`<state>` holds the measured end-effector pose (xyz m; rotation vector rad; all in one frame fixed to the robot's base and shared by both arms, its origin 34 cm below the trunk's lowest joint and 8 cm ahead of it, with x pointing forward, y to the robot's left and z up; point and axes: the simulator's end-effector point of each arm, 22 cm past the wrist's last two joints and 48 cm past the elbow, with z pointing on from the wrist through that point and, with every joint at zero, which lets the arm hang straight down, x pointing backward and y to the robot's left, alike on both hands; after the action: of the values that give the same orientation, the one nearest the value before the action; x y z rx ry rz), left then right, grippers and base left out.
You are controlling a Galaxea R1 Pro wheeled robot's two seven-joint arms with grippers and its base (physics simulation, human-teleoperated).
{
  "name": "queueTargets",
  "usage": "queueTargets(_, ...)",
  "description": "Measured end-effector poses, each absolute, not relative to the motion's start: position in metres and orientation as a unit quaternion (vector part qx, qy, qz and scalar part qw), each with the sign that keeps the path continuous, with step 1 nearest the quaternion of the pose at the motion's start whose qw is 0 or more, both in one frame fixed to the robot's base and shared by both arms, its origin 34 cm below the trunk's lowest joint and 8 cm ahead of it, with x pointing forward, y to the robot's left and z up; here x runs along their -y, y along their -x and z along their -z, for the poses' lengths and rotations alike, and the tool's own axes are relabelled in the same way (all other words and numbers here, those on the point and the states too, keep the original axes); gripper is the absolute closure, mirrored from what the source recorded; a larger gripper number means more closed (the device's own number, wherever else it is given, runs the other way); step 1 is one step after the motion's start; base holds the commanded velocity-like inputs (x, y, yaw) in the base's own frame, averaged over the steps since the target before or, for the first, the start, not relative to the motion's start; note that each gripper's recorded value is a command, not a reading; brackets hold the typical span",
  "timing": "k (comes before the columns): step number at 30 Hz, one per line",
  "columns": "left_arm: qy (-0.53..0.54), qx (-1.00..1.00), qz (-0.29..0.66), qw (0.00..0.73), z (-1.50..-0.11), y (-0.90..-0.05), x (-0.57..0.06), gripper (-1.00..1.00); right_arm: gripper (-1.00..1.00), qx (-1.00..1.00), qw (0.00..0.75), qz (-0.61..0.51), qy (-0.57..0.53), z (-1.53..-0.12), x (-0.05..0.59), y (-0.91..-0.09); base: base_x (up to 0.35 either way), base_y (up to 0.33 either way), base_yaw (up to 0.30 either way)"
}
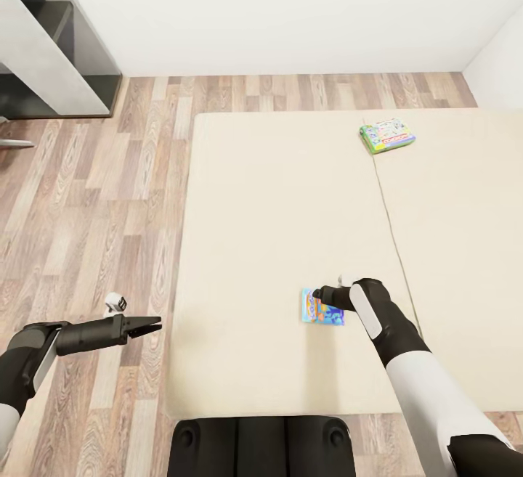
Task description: Put all the toys in the child's room - the three board games (two on the bed and one on the table), the two jigsaw puzzles on the table, and the tennis ball on the table - inside the toy box on the table in the child's room.
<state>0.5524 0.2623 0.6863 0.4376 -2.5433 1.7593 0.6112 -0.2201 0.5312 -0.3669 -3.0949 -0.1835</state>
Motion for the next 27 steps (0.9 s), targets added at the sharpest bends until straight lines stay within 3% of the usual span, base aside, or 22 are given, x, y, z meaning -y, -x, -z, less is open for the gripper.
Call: queueTargets(27, -0.14, 0.815, -0.563, 0.009, -0.686, -0.552, -0.263, -1.0, -1.0, 0.991, 0.012, 0.068, 0.117, -0.532, 0.206, -0.61, 0.0, 0.026, 0.0)
